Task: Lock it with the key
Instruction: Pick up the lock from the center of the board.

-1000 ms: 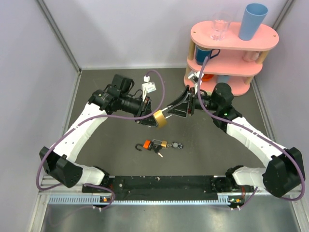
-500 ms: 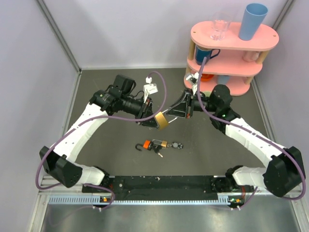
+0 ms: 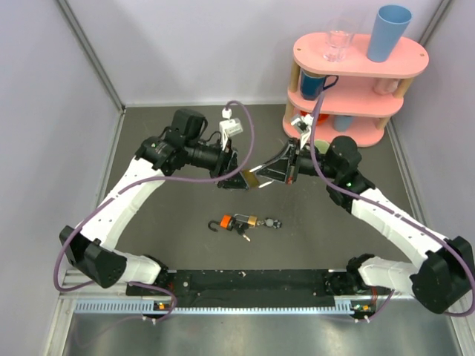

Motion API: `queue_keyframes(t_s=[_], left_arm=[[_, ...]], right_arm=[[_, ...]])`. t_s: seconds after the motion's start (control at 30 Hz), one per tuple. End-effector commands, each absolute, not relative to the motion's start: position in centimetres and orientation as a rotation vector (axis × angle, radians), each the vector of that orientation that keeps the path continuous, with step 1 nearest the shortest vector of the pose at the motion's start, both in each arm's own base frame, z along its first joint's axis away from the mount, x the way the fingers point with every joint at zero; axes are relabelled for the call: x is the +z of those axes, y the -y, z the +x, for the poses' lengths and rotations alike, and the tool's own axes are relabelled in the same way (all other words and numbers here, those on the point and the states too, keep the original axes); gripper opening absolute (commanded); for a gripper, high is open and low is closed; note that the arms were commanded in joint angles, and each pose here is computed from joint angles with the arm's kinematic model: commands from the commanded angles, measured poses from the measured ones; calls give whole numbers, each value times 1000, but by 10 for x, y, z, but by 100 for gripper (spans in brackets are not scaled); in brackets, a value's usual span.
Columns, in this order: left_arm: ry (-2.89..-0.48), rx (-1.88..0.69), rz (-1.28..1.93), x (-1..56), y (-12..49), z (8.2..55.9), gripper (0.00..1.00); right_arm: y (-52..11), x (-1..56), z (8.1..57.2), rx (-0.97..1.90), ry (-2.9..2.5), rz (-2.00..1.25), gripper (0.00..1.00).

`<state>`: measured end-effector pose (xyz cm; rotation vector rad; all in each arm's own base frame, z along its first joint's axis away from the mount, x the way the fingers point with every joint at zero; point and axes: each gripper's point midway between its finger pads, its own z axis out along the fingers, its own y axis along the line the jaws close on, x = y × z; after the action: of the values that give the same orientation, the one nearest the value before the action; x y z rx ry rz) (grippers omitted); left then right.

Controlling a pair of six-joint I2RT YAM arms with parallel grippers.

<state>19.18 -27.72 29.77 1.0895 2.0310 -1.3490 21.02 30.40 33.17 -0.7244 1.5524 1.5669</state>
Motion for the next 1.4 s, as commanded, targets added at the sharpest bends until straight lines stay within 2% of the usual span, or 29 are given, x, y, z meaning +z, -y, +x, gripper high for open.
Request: queue_keyframes(t_s=[0.0,0.1,0.2,0.43,0.7,0.93,1.37], left_arm=[[-1788,-1273,1017,362,283,220,72],[-1724,-1250,955,383,280,230,85],[-1622,-1218,917,408,276,239,89],[-1372,-1221,917,454,276,238,94],[-1211,-1417,926,460,288,228,95],[-1149,-1509,976,453,306,220,94],[-1214,-1595,1011,428,336,219,69]], right_arm=[[-294,354,217,1417,-1470,-634,0],[-283,363,223,1350,-1465,-541,0],[-270,380,223,1316,-1417,-459,0],[-241,427,209,1287,-1292,-326,0],[-214,465,185,1354,-1169,-195,0],[-212,480,177,1417,-1129,-176,0],[-215,486,178,1459,-1115,-163,0]])
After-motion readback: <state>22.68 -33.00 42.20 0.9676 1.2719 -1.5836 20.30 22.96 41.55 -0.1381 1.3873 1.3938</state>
